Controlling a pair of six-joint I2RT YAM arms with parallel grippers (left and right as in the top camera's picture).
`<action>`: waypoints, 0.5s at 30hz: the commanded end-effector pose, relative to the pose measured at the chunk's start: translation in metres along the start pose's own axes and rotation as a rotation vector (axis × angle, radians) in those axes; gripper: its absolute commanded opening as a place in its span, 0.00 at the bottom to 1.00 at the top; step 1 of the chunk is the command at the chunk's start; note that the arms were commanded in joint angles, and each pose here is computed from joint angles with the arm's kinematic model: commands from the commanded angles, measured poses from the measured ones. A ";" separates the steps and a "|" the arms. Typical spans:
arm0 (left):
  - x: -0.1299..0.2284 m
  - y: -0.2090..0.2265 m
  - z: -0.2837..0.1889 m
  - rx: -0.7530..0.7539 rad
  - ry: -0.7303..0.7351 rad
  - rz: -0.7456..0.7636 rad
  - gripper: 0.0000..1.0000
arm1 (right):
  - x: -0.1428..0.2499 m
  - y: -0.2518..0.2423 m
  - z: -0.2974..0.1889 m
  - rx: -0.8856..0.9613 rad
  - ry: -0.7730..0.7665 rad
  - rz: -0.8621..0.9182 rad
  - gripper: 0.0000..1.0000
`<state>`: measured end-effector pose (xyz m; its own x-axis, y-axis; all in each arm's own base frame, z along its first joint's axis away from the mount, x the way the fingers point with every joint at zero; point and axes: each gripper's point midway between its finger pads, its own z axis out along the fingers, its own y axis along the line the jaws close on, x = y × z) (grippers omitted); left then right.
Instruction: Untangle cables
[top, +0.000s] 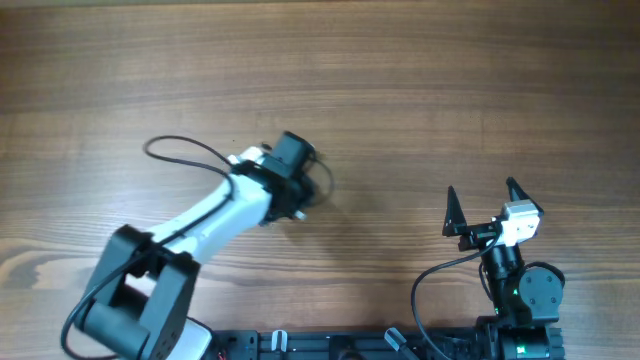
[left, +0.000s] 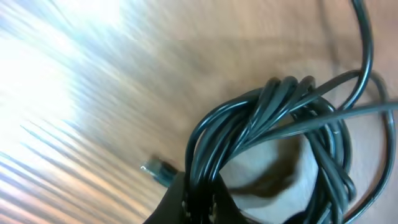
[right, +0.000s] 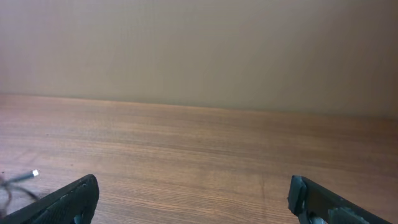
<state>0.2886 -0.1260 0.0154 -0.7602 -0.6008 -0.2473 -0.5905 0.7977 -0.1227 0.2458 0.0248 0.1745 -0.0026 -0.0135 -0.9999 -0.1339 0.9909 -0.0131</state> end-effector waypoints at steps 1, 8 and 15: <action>-0.067 0.013 -0.024 -0.005 -0.179 0.013 0.04 | -0.002 -0.001 -0.001 0.007 -0.011 -0.011 1.00; -0.055 -0.001 -0.029 0.122 -0.020 -0.125 0.04 | -0.002 -0.001 -0.001 0.007 -0.011 -0.011 1.00; -0.036 -0.057 -0.050 0.364 0.237 -0.545 0.04 | -0.002 -0.001 -0.001 0.007 -0.011 -0.011 1.00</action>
<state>0.3176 -0.1126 0.0463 -0.5038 -0.8617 -0.0597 -0.8009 0.4919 -0.3413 0.2458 0.0248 0.1745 -0.0026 -0.0135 -0.9999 -0.1339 0.9909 -0.0131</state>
